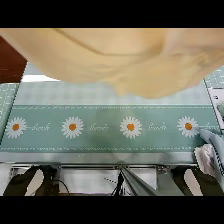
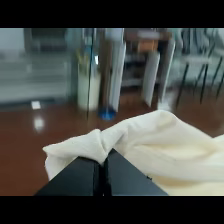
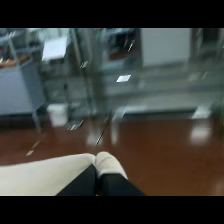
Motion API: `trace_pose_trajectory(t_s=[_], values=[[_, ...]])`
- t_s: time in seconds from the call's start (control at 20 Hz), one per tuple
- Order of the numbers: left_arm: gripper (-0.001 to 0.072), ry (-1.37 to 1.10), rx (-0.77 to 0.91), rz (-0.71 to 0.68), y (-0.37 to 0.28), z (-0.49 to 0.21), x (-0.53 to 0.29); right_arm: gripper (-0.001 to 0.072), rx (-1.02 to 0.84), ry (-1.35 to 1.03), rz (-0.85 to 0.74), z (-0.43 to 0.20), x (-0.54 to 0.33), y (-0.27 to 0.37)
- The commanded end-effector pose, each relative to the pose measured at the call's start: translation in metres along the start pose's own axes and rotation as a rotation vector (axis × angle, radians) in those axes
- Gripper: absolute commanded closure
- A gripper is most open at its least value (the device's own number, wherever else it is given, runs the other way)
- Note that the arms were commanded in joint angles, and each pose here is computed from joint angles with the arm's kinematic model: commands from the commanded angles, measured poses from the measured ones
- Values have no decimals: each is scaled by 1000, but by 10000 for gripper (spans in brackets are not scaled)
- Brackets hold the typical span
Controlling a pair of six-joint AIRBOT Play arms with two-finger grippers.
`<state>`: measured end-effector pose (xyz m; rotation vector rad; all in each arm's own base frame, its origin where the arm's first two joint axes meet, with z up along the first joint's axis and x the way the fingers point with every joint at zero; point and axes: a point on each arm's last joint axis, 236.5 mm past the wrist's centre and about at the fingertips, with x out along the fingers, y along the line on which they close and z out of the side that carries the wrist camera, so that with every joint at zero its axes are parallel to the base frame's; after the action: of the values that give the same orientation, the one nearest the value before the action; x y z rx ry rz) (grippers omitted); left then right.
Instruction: Fold the shirts.
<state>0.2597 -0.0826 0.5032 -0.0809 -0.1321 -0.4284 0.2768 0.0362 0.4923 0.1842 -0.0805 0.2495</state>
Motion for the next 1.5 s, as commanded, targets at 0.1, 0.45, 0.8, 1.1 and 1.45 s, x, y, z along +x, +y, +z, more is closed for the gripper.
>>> trace_pose_trajectory(t_s=[0.1,0.45,0.8,1.1,1.45], values=[[683,-3,57,97,-39,16,-69,675,-112,-84,-139,61,-61,22],[683,478,-62,236,-31,-97,-122,676,-121,232,-284,-2,-87,-2],[685,817,-273,238,-28,-175,-140,676,-7,743,-337,-107,-81,-54],[684,1118,-485,195,27,-324,-102,676,22,1110,-290,-211,17,-113],[683,867,-590,272,140,-395,34,676,97,983,-266,-340,205,-159]])
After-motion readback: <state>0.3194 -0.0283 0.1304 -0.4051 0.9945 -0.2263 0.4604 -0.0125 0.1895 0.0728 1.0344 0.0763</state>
